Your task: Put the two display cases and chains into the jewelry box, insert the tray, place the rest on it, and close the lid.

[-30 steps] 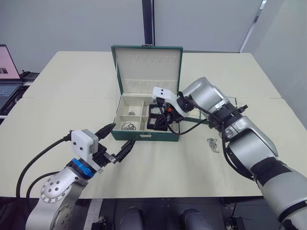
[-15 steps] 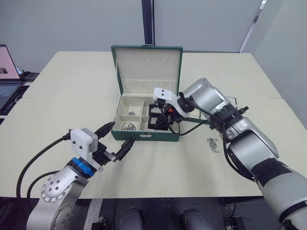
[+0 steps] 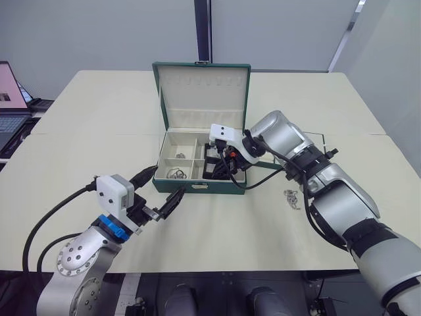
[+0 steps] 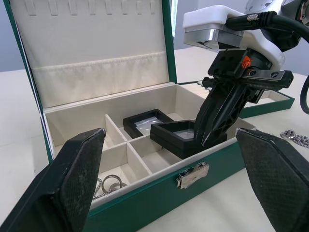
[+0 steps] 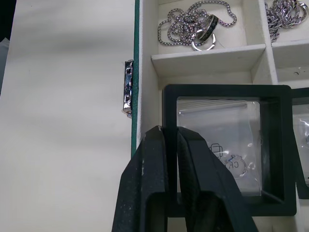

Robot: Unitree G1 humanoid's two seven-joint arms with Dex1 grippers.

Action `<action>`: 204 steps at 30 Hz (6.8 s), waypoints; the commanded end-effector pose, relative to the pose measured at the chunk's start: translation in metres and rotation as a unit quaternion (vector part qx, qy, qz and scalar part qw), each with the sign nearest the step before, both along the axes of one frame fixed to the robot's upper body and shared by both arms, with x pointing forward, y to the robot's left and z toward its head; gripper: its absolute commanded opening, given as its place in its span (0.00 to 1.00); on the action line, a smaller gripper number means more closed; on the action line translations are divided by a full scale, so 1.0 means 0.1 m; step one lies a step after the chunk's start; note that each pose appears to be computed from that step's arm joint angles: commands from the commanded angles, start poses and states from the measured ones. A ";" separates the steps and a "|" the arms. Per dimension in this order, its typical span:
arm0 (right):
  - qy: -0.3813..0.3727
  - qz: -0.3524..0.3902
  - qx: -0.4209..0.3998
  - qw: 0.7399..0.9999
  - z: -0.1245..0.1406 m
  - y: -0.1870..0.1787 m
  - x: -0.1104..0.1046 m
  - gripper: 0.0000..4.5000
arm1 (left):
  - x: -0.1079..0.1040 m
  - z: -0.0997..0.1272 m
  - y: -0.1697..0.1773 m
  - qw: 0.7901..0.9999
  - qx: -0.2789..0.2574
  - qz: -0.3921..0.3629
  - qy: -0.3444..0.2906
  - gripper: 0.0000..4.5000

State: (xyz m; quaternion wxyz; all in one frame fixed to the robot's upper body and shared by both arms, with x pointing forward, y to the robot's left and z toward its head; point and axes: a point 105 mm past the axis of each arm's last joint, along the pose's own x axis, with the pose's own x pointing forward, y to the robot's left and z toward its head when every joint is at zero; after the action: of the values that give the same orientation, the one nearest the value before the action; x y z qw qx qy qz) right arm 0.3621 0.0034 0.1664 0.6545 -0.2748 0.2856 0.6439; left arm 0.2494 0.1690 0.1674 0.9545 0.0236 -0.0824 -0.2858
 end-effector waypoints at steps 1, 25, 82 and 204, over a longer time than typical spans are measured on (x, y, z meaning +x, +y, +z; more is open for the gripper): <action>0.002 0.003 0.026 1.000 0.16 0.02 -0.01 0.33 | -0.01 0.09 0.02 1.000 -0.002 -0.005 -0.013 1.00; -0.101 -0.089 0.324 0.937 0.72 -1.36 -0.23 0.99 | 0.14 0.20 0.66 0.995 0.085 -0.027 0.051 1.00; -0.163 -0.275 0.175 0.931 0.15 -2.69 -0.33 0.99 | 0.43 -0.01 0.53 0.987 0.103 -0.107 0.063 1.00; -0.161 0.048 0.083 0.982 0.33 0.12 -0.27 0.00 | -0.83 -0.12 0.71 0.993 -0.003 0.098 0.060 1.00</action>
State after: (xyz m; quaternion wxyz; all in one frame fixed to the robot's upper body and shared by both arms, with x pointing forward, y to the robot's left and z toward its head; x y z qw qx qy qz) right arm 0.3355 0.0070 0.1815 0.6845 -0.3161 0.1458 0.6405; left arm 0.1711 0.2421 0.1442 0.9823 0.0024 -0.0014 -0.1875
